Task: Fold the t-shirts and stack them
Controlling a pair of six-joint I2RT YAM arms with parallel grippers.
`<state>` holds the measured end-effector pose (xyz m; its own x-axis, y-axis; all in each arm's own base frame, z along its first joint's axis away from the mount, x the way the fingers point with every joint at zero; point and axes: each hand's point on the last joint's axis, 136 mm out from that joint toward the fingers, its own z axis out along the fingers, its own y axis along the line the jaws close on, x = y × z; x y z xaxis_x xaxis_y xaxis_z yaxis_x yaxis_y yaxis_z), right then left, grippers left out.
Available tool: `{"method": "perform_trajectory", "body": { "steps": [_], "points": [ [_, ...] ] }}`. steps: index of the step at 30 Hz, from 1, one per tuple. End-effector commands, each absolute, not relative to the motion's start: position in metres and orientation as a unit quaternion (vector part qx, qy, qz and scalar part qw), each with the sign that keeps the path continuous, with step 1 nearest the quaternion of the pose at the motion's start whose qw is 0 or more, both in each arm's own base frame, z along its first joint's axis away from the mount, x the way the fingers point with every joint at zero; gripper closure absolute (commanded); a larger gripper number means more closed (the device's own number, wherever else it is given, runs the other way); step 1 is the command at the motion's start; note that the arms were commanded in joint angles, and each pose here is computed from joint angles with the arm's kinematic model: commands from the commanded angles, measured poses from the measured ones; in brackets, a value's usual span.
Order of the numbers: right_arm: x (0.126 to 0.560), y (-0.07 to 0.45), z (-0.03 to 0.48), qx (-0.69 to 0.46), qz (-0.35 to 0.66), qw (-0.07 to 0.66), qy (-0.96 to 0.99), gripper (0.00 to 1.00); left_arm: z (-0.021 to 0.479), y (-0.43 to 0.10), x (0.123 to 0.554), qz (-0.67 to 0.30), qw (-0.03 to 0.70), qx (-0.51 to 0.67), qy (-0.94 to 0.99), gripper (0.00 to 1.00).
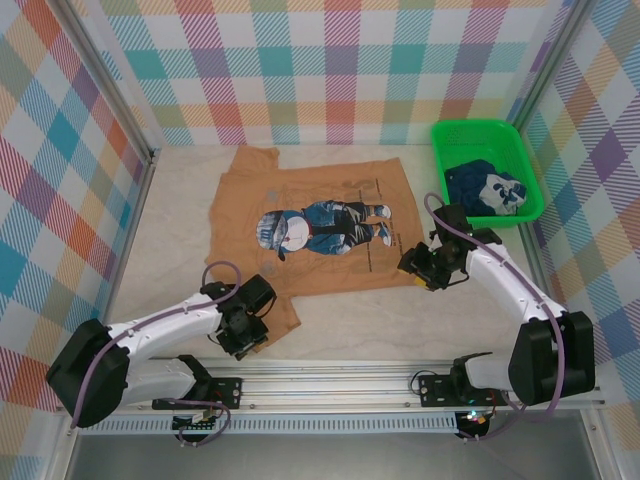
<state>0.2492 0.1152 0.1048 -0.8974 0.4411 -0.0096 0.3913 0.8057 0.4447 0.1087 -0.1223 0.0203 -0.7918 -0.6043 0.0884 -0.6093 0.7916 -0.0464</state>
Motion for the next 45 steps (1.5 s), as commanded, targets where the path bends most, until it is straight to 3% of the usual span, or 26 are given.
{"method": "perform_trajectory", "body": {
  "steps": [1,3,6,12,18,23,36,40,43,45],
  "points": [
    [0.249,0.118,0.104,0.214,0.223,0.048,0.950,0.52,0.013,-0.130,0.119,0.044,0.021,0.332,-0.942,0.69],
    [0.249,0.113,0.102,0.218,0.210,0.050,0.952,0.52,0.008,-0.131,0.123,0.037,0.015,0.336,-0.941,0.74],
    [0.253,0.099,0.100,0.234,0.175,0.060,0.954,0.51,0.017,-0.116,0.130,0.003,-0.020,0.345,-0.939,0.99],
    [0.261,0.058,0.074,0.308,0.110,0.055,0.943,0.54,0.063,-0.070,0.134,-0.038,-0.119,0.384,-0.915,1.00],
    [0.270,0.054,0.042,0.335,0.102,0.027,0.936,0.69,0.064,-0.061,0.122,-0.027,-0.119,0.395,-0.911,1.00],
    [0.279,0.048,0.031,0.347,0.090,0.016,0.933,0.69,0.068,-0.058,0.122,-0.032,-0.122,0.392,-0.911,1.00],
    [0.249,0.061,0.019,0.386,0.118,-0.027,0.915,0.70,0.067,-0.062,0.124,-0.031,-0.119,0.386,-0.914,1.00],
    [0.255,0.060,0.012,0.393,0.114,-0.021,0.912,0.82,0.070,-0.061,0.126,-0.035,-0.123,0.384,-0.914,1.00],
    [0.262,0.057,0.016,0.382,0.104,-0.013,0.918,1.00,0.080,-0.052,0.124,-0.052,-0.134,0.383,-0.912,1.00],
    [0.259,0.055,0.024,0.370,0.092,-0.004,0.924,1.00,0.091,-0.037,0.119,-0.076,-0.146,0.389,-0.906,1.00]
  ]
}}
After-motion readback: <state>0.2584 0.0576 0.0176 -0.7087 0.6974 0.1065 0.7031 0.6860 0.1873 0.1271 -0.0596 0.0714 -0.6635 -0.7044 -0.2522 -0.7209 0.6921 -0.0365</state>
